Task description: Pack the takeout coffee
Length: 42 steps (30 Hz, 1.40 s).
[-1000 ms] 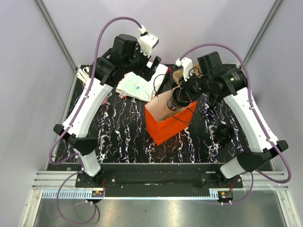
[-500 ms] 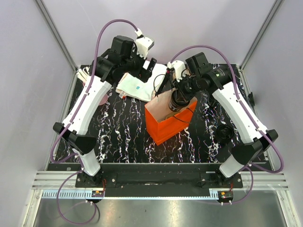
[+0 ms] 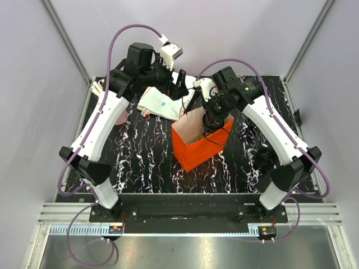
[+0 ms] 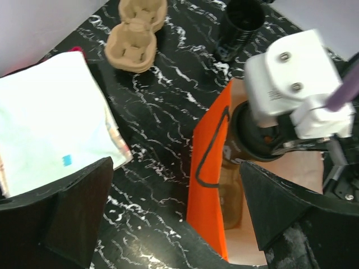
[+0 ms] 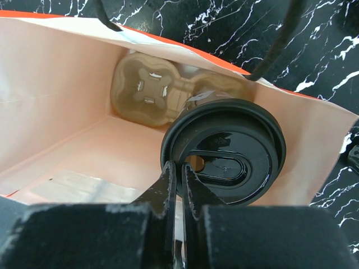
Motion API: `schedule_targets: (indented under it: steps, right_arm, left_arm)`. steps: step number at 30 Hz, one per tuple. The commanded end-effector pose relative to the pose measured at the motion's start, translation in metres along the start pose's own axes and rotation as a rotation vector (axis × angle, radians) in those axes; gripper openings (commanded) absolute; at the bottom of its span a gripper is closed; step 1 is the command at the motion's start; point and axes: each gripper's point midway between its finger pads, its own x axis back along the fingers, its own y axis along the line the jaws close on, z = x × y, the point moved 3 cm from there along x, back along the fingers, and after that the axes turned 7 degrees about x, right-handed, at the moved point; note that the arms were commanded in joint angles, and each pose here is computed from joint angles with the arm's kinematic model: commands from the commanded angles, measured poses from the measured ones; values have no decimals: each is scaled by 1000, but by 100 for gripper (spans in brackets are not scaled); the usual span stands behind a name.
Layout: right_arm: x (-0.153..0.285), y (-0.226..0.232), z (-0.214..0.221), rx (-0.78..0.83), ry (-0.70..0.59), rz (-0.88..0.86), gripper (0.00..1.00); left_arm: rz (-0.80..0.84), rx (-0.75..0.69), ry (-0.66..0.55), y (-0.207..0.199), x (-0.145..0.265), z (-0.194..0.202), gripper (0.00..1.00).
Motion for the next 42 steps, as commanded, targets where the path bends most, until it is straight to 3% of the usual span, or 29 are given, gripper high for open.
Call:
schedule_targets:
  steps: [1, 5, 11, 25, 35, 42]
  right_arm:
    - [-3, -2, -3, 4, -8, 22, 0]
    - [-5, -2, 0, 8, 2, 23, 0]
    - [-9, -3, 1, 11, 8, 25, 0]
    - [-17, -3, 6, 12, 29, 18, 0]
    - [-22, -3, 9, 12, 43, 11, 0]
    - [-26, -3, 13, 15, 57, 6, 0]
  left_arm:
    - [101, 2, -59, -13, 0, -13, 99]
    - [98, 9, -48, -8, -9, -8, 99]
    - [126, 22, -14, -6, -21, 2, 84]
    - [156, 52, 12, -6, -33, 9, 25]
    - [120, 63, 16, 1, -38, 11, 3]
    - [103, 75, 25, 6, -44, 14, 0]
